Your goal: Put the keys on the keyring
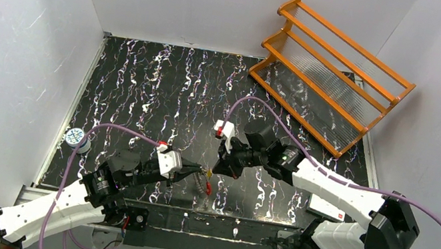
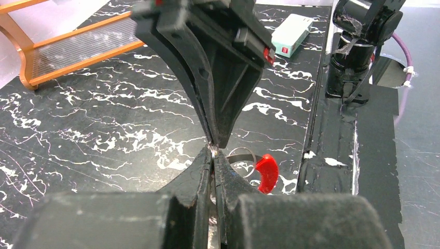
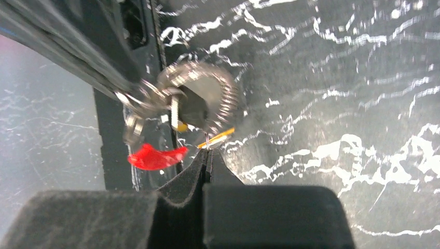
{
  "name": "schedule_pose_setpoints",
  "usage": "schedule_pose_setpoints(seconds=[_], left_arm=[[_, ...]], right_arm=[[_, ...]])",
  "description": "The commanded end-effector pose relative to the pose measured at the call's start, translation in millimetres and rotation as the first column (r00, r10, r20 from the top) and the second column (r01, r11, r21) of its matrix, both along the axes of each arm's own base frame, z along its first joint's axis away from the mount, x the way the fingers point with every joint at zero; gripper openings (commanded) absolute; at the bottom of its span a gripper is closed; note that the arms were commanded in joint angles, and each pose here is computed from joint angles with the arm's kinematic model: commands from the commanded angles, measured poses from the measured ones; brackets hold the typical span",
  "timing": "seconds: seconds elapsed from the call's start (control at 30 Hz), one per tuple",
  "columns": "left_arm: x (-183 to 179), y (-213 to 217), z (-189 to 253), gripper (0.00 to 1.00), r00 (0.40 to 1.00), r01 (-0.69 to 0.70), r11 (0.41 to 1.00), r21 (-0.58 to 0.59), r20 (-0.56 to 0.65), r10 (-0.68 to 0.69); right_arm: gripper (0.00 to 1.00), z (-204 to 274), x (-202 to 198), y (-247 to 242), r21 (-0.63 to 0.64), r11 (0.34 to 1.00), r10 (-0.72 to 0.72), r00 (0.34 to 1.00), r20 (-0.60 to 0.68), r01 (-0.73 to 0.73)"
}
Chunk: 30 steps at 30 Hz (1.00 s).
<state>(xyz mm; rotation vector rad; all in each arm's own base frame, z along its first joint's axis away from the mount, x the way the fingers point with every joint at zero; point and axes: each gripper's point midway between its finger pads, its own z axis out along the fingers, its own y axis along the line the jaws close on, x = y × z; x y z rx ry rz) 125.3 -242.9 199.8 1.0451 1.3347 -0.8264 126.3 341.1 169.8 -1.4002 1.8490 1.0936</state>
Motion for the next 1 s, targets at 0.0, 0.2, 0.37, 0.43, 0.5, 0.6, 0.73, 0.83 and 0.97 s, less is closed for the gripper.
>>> schedule_pose_setpoints(seconds=[0.0,0.2,0.37,0.43,0.5,0.6,0.73,0.83,0.97], left_arm=[[-2.2,1.2,1.3,0.0,1.0,0.003,1.0,-0.023,0.011,-0.003],[-2.4,3.0,-0.5,0.0,1.0,-0.001,1.0,-0.028,0.016,0.002],[-3.8,3.1,-1.3,0.0,1.0,0.006,1.0,-0.027,0.018,-0.005],[-4.3,3.5,-1.8,0.0,1.0,0.007,1.0,-0.028,0.018,-0.006],[-5.0,3.9,-1.3,0.0,1.0,0.009,0.999,-0.032,0.022,-0.008],[-7.5,3.6,0.5,0.0,0.999,0.025,0.999,-0.035,0.037,-0.024],[-13.1,2.5,5.6,0.0,0.995,0.064,0.997,-0.037,0.073,-0.061],[-22.4,0.3,11.2,0.0,0.986,0.126,0.991,-0.037,0.117,-0.121],[-34.4,-2.0,20.6,0.0,0.964,0.203,0.978,-0.043,0.184,-0.192]], right_arm=[[0.01,-15.9,15.8,-14.7,-0.001,0.994,-0.106,0.994,0.007,0.106],[0.01,-51.8,22.3,-27.3,-0.064,0.984,-0.171,0.984,-0.047,0.167],[0.31,-56.1,20.5,-24.2,-0.058,0.989,-0.142,0.988,-0.055,0.139],[0.45,-41.2,22.1,-20.5,0.001,0.991,-0.133,0.991,-0.023,0.133],[0.5,-20.9,27.3,-17.8,0.077,0.986,-0.149,0.988,0.03,0.146],[0.53,14.1,41.2,-17.7,0.205,0.958,-0.229,0.966,0.116,0.203],[0.52,51.9,34.1,-19.0,0.376,0.921,-0.204,0.946,0.251,0.099],[0.5,66.9,15.5,-20.7,0.443,0.894,-0.117,0.917,0.381,-0.07],[0.5,78.2,-9.4,-20.2,0.461,0.838,0.005,0.847,0.531,-0.293]])
